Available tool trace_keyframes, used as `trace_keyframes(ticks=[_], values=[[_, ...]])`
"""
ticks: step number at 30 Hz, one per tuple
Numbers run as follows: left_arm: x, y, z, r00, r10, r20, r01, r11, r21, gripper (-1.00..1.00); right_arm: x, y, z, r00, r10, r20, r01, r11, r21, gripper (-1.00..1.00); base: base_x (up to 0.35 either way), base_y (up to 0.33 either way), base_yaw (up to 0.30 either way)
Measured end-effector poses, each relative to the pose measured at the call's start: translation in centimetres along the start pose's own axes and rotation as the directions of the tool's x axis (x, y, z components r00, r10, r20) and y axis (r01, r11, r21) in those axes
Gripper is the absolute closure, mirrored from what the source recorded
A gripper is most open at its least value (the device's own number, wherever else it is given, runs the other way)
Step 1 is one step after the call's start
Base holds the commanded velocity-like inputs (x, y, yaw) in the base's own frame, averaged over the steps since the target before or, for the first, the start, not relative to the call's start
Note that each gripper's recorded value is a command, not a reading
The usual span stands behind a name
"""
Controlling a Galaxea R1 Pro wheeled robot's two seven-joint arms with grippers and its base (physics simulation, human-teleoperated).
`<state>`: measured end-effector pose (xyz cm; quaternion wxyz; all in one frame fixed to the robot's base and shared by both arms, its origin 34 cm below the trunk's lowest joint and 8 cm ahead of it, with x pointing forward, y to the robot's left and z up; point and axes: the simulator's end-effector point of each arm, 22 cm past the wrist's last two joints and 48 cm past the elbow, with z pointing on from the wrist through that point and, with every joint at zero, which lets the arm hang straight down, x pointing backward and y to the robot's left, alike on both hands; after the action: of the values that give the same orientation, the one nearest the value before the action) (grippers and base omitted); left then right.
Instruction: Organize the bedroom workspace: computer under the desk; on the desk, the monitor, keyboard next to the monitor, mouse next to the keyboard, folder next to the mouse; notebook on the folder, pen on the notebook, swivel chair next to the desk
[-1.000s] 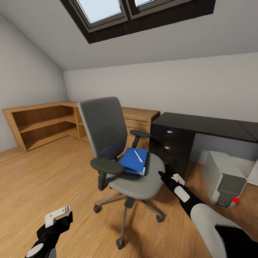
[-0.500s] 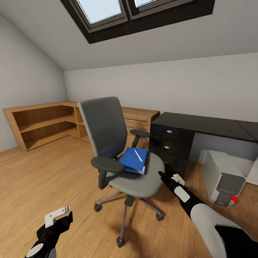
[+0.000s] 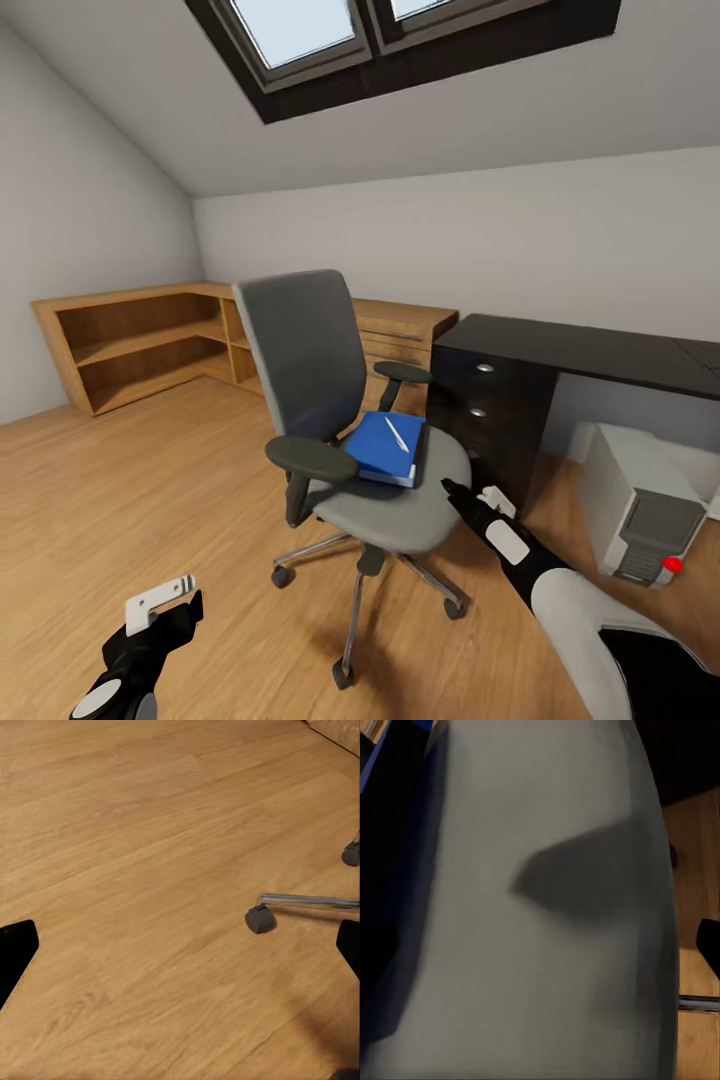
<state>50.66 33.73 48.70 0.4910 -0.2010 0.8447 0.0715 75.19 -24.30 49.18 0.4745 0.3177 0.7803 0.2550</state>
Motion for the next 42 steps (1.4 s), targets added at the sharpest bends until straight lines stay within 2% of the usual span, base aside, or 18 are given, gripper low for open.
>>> trace_keyframes(ticks=[13, 42], values=[[-0.01, -0.09, -0.01, 1.0, -0.001, 0.002, 0.001, 1.0, 0.001, -1.0, 0.08, 0.0, 0.01, 1.0, 0.001, -0.001, -0.001, 1.0, -0.001, -1.0, 0.022, 0.009, 0.24], [-0.05, -0.25, -0.04, 1.0, -0.001, 0.003, 0.001, 1.0, 0.006, -1.0, -0.07, -0.16, -0.06, 1.0, -0.002, 0.001, 0.002, 1.0, 0.004, -1.0, 0.29, 0.114, 0.043]])
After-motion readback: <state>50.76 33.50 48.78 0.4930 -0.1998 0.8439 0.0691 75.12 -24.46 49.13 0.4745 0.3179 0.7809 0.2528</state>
